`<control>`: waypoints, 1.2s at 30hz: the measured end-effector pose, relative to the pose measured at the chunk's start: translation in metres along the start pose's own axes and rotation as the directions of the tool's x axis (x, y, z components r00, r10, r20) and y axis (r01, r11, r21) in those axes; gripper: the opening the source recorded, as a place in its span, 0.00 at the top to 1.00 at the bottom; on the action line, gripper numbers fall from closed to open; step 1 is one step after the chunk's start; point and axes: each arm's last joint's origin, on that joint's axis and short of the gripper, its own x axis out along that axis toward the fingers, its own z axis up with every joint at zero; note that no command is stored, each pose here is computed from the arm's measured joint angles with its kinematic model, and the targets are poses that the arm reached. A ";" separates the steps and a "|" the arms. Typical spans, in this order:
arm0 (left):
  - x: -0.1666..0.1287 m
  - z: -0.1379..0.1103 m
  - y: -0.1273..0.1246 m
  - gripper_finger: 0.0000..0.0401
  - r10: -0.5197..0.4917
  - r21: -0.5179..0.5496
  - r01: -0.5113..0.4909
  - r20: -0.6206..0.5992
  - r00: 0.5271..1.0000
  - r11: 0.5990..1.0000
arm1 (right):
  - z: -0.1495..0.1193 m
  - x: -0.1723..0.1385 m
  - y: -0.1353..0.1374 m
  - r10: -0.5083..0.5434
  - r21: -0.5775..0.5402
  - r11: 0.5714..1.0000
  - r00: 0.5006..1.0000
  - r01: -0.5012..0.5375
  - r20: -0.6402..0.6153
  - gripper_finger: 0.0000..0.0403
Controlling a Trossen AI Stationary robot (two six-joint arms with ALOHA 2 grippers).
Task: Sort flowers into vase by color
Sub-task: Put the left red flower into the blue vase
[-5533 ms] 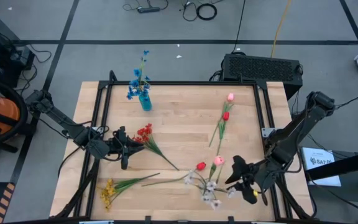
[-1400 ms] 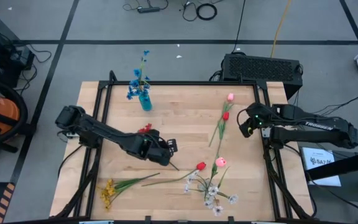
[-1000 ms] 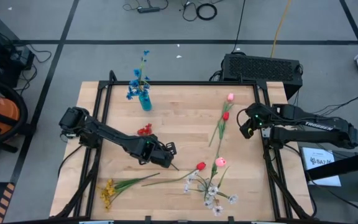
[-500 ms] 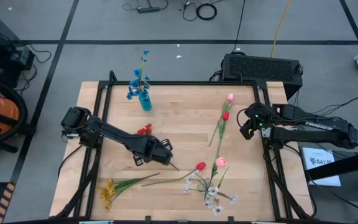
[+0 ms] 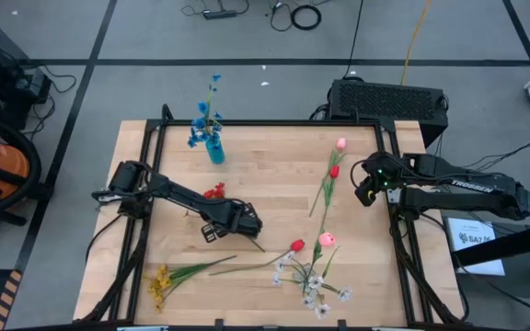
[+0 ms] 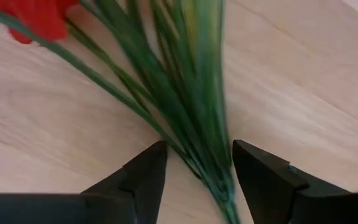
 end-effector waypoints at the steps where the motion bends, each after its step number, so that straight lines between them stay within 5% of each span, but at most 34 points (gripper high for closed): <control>1: 0.003 0.000 -0.001 0.52 0.010 -0.001 -0.010 -0.002 1.000 1.000 | 0.000 0.000 0.000 0.000 0.000 1.000 1.000 0.000 0.000 1.00; 13: 0.010 0.004 0.000 0.55 0.065 0.088 -0.068 0.029 0.997 0.994 | 0.000 0.000 0.000 0.002 -0.001 1.000 1.000 -0.002 0.000 1.00; 24: 0.005 0.010 0.008 0.96 0.149 0.168 -0.157 0.061 0.987 0.973 | 0.000 0.000 0.000 0.004 -0.004 1.000 1.000 -0.004 -0.001 1.00; 28: -0.009 0.023 0.020 0.95 0.216 0.272 -0.245 0.133 0.967 0.931 | 0.000 0.000 0.000 0.004 -0.004 1.000 1.000 -0.004 -0.001 1.00; 36: -0.073 0.049 0.041 0.97 0.142 0.191 -0.174 0.170 0.975 0.966 | 0.000 0.000 0.000 0.005 0.000 1.000 1.000 -0.005 0.001 1.00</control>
